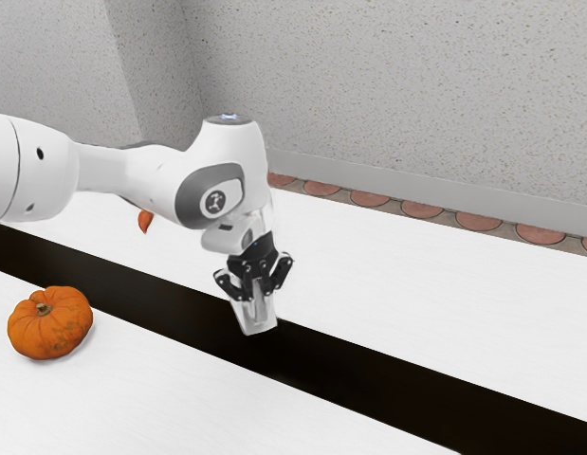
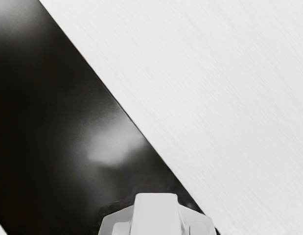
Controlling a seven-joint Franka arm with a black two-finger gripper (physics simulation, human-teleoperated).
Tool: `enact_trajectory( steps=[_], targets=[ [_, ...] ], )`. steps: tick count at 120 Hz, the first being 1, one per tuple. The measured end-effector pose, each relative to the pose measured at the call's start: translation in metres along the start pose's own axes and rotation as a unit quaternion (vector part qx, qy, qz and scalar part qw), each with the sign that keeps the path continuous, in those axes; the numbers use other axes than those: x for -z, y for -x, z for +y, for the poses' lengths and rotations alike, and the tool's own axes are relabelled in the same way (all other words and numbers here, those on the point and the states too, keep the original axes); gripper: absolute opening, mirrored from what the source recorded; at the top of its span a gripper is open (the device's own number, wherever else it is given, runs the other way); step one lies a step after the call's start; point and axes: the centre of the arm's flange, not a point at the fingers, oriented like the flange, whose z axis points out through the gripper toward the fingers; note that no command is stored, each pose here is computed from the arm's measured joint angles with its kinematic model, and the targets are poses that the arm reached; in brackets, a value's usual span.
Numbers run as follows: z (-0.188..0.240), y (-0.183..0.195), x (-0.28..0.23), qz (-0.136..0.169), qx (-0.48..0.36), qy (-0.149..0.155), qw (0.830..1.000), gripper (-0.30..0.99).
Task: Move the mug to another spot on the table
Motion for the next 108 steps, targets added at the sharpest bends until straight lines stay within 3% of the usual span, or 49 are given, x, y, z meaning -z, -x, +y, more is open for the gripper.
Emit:
enact_trajectory(
  steps=[20,43,60,89,108],
  targets=[
    [0.013,0.033,0.002,-0.008,0.039,-0.007,0.999,-0.05],
    [0.049,0.113,-0.011,-0.023,0.147,-0.015,0.989,-0.05],
    [0.051,0.124,-0.009,-0.008,0.226,-0.042,0.973,-0.06],
    [0.037,0.141,-0.037,-0.093,0.306,0.013,0.947,-0.07],
    [0.038,0.146,-0.066,-0.124,0.365,0.046,0.921,-0.07]
  ],
)
